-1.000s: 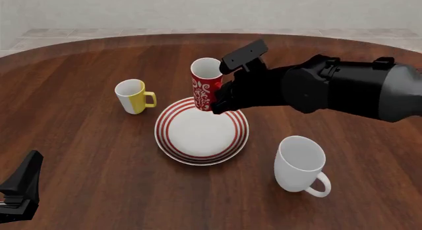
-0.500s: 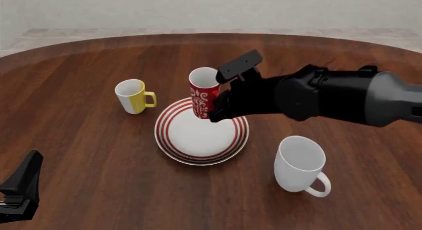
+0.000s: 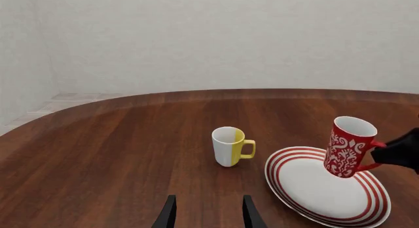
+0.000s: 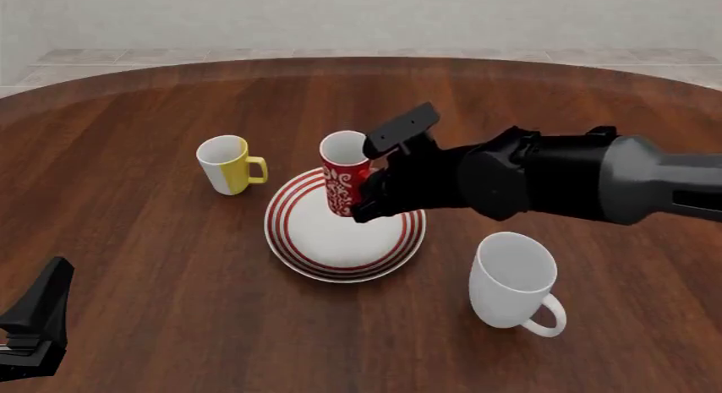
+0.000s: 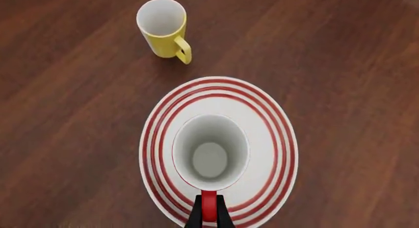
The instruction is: Pick up the red mug and put it on the plate
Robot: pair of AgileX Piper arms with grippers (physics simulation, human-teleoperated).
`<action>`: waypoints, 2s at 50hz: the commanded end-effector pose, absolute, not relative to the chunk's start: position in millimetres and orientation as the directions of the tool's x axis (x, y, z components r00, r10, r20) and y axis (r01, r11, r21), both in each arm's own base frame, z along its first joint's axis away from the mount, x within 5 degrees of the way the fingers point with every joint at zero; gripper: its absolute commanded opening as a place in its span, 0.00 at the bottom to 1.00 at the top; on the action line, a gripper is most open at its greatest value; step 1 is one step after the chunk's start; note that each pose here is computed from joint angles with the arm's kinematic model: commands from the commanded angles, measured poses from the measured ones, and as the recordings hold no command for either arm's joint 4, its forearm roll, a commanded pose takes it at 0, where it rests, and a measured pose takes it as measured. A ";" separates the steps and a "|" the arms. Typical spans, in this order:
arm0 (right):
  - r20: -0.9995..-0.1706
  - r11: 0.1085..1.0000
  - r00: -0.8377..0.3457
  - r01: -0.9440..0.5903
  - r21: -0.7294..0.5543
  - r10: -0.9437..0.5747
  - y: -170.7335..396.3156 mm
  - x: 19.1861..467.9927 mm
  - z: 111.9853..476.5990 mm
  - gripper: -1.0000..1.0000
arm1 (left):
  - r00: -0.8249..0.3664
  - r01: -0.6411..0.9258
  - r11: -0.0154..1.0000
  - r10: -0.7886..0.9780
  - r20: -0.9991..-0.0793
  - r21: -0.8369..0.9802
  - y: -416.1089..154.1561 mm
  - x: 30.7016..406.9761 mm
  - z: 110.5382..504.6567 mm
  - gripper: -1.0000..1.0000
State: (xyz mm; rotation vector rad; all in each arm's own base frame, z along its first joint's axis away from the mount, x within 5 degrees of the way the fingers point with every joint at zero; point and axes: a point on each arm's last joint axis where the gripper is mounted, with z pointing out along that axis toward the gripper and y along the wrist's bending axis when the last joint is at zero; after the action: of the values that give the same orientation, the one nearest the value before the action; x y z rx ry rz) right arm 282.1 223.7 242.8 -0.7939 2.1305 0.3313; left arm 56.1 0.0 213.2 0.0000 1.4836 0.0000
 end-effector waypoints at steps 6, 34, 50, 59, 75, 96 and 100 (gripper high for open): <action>-0.771 0.775 -0.487 -0.632 -0.013 -0.410 227.2 284.6 233.3 0.00 | 0.087 0.000 1.000 0.000 -0.996 0.000 0.0 56.1 213.2 1.00; -0.761 0.777 -0.502 -0.629 -0.005 -0.411 231.7 288.4 220.9 0.00 | 0.087 0.000 1.000 0.000 -0.996 0.000 0.0 56.1 213.2 1.00; -0.757 0.780 -0.508 -0.626 -0.003 -0.411 232.6 291.5 215.9 0.00 | 0.087 0.000 1.000 0.000 -0.996 0.000 0.0 56.1 213.2 1.00; -0.755 0.786 -0.516 -0.618 0.000 -0.406 232.2 295.4 212.9 0.00 | 0.087 0.000 1.000 0.000 -0.996 0.000 0.0 56.1 213.2 1.00; -0.751 0.795 -0.526 -0.606 0.002 -0.399 231.2 302.0 208.2 0.00 | 0.087 0.000 1.000 0.000 -0.996 0.000 0.0 56.1 213.2 1.00; -0.750 0.803 -0.533 -0.596 0.004 -0.392 228.9 306.0 206.3 0.00 | 0.087 0.000 1.000 0.000 -0.996 0.000 0.0 56.1 213.2 1.00; -0.750 0.804 -0.535 -0.594 0.008 -0.388 229.5 306.1 206.8 0.00 | 0.087 0.000 1.000 0.000 -0.996 0.000 0.0 56.1 213.2 1.00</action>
State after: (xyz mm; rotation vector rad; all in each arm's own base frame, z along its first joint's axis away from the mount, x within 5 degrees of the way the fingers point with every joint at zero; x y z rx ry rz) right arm 304.5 229.5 204.8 -0.7571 2.1948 0.3177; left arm 56.1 0.0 213.2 0.0000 1.4836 0.0000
